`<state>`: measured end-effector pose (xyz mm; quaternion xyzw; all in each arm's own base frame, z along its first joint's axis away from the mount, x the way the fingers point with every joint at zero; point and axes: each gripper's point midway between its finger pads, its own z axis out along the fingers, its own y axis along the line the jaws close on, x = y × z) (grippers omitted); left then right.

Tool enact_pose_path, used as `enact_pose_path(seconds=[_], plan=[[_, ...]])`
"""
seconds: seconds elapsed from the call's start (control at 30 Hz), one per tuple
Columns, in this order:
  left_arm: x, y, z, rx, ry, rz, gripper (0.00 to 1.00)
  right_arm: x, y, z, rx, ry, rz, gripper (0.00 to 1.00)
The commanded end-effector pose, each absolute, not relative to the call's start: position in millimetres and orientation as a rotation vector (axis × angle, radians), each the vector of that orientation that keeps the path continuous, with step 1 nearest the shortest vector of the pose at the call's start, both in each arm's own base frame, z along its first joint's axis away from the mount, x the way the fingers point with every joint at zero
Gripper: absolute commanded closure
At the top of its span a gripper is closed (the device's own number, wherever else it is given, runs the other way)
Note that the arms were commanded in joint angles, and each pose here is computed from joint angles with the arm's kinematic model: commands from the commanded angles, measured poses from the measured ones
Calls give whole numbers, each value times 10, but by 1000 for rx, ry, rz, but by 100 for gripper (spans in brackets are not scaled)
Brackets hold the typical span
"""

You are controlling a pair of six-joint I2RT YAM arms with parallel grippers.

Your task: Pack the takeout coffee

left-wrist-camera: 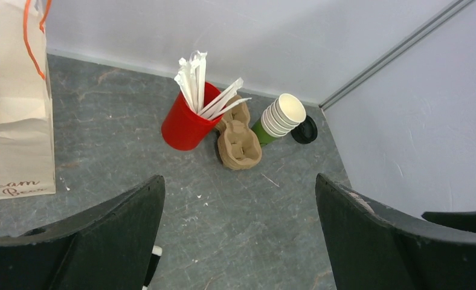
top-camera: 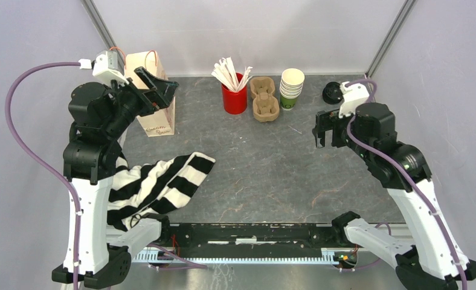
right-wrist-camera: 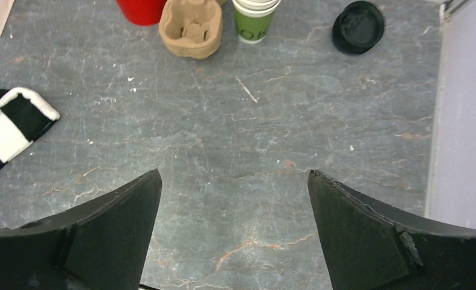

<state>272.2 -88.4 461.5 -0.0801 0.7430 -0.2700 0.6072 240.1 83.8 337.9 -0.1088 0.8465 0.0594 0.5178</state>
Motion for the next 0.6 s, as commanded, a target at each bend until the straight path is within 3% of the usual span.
enact_pose_path(seconds=[0.0,0.2,0.57], plan=[[2676,-972,4409,-176,1782,-681,0,2569,1030,3281,-277,2038,212,3],[2663,-1051,3936,-226,1915,-734,0,2917,1174,3014,-279,2108,183,2],[2808,-1208,3409,-193,2108,-787,0,4168,954,2894,213,2195,210,2]])
